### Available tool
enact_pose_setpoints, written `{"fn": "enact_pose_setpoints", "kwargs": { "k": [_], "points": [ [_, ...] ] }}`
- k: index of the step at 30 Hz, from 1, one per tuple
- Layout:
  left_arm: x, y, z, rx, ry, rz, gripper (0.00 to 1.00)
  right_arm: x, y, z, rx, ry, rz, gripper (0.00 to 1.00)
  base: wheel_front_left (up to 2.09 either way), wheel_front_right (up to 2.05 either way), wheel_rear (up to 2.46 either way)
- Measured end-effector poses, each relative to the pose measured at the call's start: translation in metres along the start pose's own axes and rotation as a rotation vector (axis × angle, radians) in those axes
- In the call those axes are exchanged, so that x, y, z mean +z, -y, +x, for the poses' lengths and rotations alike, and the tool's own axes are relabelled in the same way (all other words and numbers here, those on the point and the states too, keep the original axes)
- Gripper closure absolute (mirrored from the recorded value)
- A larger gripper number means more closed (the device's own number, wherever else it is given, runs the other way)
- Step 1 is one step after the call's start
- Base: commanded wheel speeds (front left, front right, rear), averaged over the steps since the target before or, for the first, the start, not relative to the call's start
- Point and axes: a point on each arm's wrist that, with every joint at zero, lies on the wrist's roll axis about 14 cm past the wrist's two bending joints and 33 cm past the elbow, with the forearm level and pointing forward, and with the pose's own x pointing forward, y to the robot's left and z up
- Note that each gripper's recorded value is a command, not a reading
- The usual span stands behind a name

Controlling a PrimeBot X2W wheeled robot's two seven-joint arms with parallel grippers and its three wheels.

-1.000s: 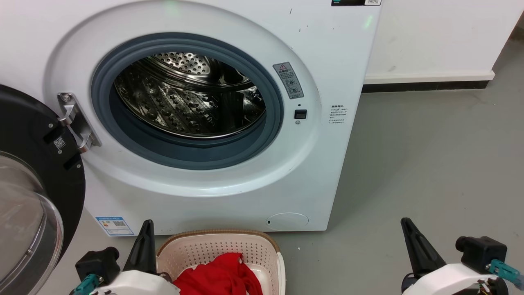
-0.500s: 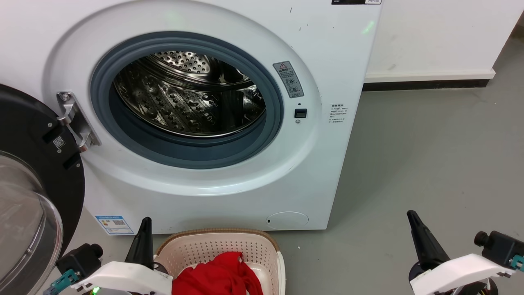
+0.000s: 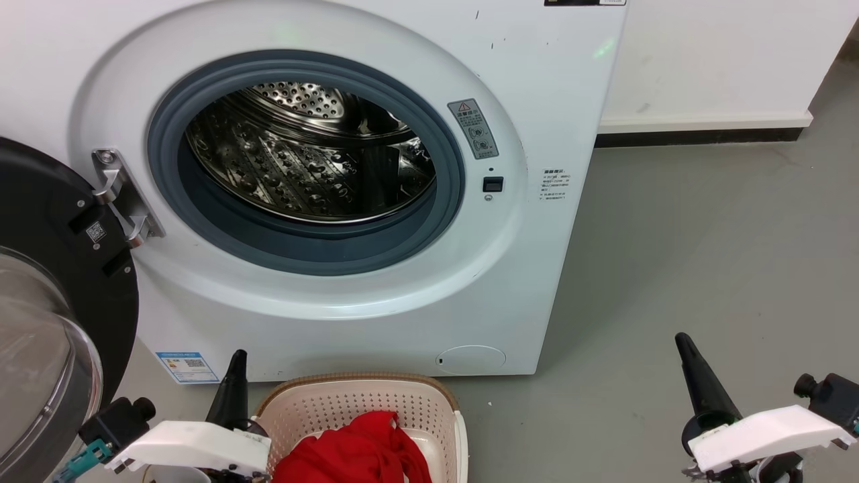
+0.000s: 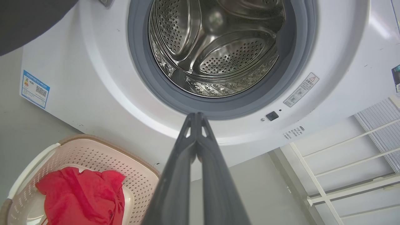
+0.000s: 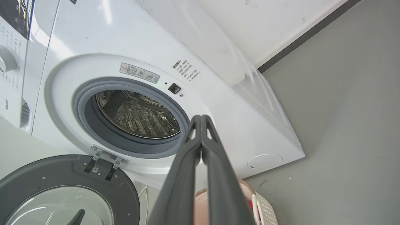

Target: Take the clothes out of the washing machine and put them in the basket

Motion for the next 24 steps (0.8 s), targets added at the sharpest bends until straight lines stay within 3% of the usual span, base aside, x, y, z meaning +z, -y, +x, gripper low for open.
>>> {"fn": "enact_pose_setpoints", "kwargs": {
  "k": [24],
  "points": [
    [0.0010,-0.0001,0.0080,-0.008,-0.010,-0.296,1.00,0.0084,0.0089,0.0076,-0.017,0.033,0.281,1.00,0.00,0.00,0.00]
  ]
}}
